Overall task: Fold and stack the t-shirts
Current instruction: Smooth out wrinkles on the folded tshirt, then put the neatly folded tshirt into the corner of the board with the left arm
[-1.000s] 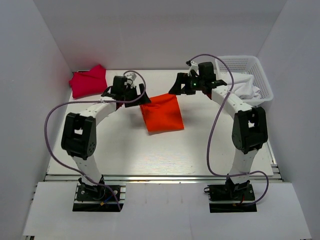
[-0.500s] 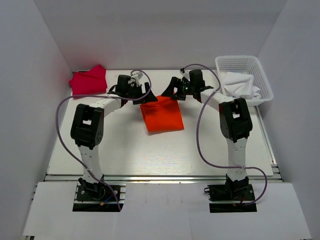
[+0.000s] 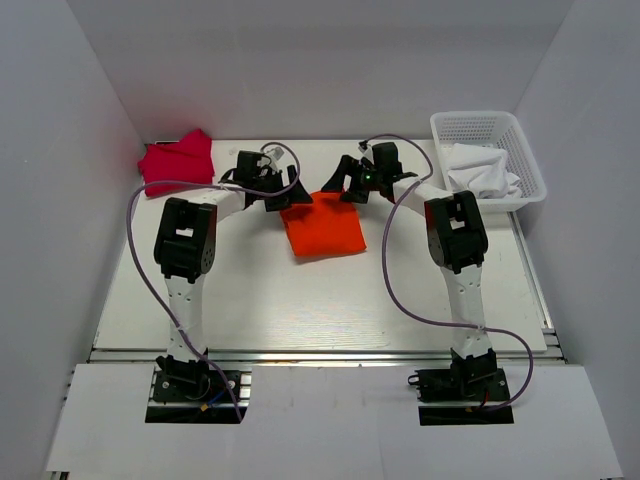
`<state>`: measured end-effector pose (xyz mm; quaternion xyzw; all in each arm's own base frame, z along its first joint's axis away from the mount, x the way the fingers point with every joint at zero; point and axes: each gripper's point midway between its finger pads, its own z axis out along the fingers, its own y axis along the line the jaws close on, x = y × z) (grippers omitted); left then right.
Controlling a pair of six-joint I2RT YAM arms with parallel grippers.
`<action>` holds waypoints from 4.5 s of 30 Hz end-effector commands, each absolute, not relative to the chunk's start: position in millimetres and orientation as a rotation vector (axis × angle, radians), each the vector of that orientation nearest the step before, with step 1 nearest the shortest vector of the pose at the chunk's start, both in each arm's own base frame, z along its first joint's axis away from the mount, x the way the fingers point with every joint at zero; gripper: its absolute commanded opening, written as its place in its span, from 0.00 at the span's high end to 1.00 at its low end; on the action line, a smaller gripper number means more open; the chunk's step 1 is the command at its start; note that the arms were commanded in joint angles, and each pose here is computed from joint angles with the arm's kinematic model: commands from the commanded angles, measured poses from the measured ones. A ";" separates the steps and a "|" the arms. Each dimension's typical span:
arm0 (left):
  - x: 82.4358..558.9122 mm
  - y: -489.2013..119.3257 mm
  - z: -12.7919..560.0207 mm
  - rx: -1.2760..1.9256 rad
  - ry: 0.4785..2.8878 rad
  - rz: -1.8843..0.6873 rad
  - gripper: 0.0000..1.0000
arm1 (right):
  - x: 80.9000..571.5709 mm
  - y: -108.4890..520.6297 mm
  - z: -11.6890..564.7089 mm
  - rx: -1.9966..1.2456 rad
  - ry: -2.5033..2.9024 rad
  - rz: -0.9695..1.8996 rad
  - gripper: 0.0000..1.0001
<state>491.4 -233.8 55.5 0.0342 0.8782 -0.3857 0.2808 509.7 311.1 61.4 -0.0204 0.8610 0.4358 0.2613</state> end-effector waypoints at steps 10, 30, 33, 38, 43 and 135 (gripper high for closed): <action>496.7 -200.7 196.8 0.136 2.113 -0.723 0.00 | 474.5 275.4 206.7 -0.283 2.047 0.992 0.10; 414.0 -221.9 59.1 -0.025 2.436 -0.854 0.12 | 359.8 183.9 196.4 -0.035 2.045 0.729 0.10; 412.5 -231.5 42.9 0.001 2.476 -0.852 0.22 | 356.2 180.4 195.5 -0.030 2.042 0.715 0.10; 418.1 -237.3 21.4 0.046 2.534 -0.766 0.49 | 356.2 175.3 201.7 -0.021 2.016 0.689 0.10; 444.9 -237.2 21.1 0.159 2.516 -0.681 0.73 | 353.6 172.0 202.8 -0.027 2.004 0.673 0.10; 413.0 -115.3 227.3 -0.006 1.969 -0.421 0.00 | 320.3 178.1 163.2 -0.120 2.095 0.739 0.10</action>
